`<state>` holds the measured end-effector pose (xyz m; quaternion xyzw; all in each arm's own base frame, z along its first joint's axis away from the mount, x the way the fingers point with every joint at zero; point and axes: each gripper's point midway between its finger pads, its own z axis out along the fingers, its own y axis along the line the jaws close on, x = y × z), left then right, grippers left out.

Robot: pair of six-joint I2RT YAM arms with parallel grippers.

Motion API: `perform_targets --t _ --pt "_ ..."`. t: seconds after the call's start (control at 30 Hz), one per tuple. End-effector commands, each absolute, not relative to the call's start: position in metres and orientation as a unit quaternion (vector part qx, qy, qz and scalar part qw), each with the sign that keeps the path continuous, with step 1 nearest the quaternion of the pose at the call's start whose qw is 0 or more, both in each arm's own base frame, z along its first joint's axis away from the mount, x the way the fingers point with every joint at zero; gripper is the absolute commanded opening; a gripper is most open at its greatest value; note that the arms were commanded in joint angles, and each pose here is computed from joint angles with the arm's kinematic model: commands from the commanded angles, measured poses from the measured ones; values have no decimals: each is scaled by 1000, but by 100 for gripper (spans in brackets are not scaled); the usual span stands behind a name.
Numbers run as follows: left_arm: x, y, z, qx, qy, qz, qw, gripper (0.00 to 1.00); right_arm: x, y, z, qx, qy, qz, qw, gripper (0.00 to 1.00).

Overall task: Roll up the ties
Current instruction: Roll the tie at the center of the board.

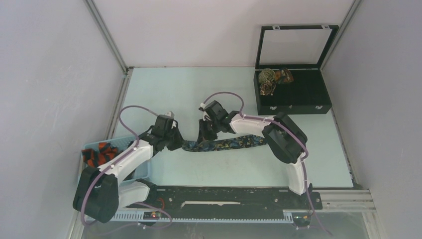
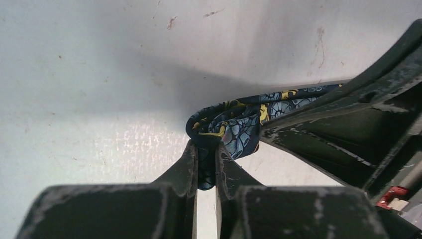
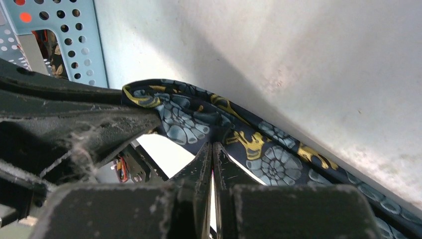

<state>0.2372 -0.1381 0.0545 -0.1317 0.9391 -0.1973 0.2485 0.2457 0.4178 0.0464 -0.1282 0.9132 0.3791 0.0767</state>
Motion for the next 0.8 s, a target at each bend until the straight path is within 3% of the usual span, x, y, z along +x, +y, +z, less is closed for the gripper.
perform_targets --t 0.0,0.77 --pt "249 -139 77 -122 932 -197 280 0 254 443 63 -140 898 406 92 4" --pt "260 -146 102 -112 932 -187 290 0 245 472 57 -143 887 435 57 2"
